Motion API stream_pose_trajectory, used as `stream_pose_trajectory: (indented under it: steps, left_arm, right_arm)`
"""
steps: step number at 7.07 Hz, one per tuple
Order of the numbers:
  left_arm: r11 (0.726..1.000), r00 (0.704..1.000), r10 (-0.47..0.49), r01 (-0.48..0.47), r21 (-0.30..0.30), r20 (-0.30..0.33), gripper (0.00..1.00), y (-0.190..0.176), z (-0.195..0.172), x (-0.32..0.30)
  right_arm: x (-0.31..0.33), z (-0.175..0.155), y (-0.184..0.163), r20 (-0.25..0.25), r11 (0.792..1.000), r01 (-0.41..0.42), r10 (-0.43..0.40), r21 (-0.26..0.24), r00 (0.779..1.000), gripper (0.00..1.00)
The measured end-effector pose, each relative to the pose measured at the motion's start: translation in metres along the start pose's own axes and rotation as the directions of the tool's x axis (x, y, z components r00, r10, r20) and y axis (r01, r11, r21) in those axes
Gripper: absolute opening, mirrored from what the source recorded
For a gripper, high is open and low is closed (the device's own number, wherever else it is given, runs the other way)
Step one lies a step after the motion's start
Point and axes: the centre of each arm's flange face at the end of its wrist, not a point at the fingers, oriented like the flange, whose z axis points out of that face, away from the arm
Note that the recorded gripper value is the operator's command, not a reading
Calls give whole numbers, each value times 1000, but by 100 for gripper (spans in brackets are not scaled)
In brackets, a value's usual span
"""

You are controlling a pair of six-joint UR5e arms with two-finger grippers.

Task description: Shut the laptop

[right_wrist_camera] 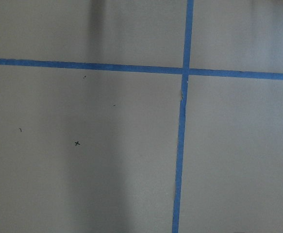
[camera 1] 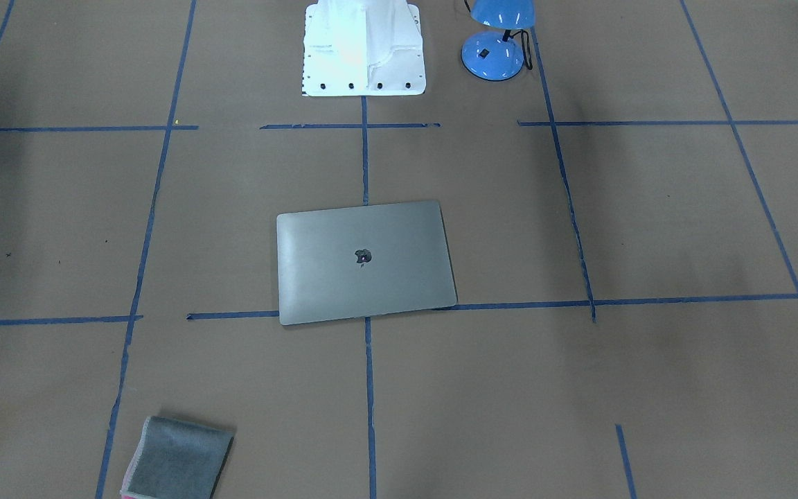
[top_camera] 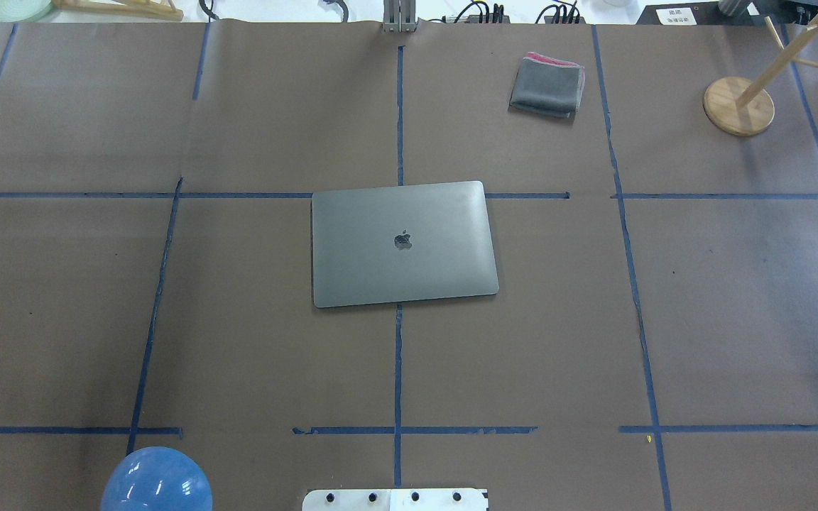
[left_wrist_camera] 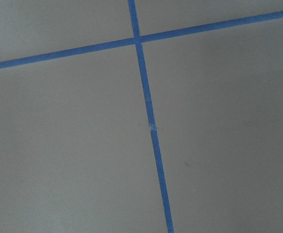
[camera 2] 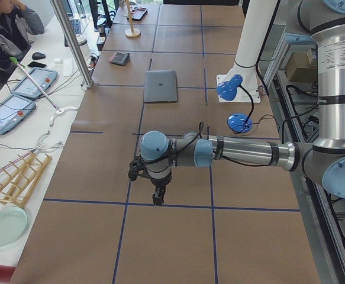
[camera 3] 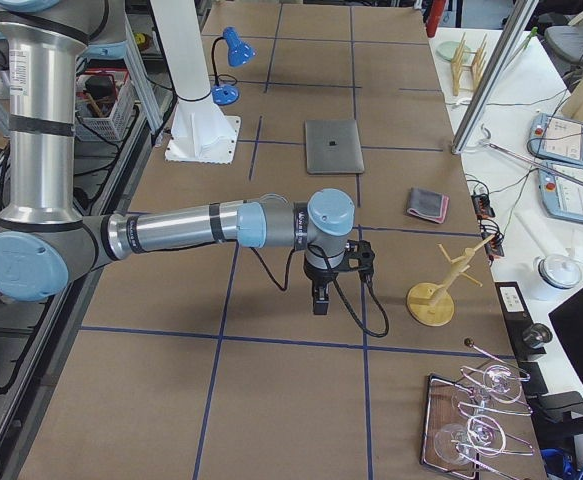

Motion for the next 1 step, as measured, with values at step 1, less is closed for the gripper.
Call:
stream_pose_trajectory:
  steps: [1]
  left_arm:
    - [1000, 1000, 0, 0, 0, 0, 100, 0, 0, 0]
  right_arm:
    - [0, 0, 0, 0, 1000, 0, 0, 0, 1000, 100]
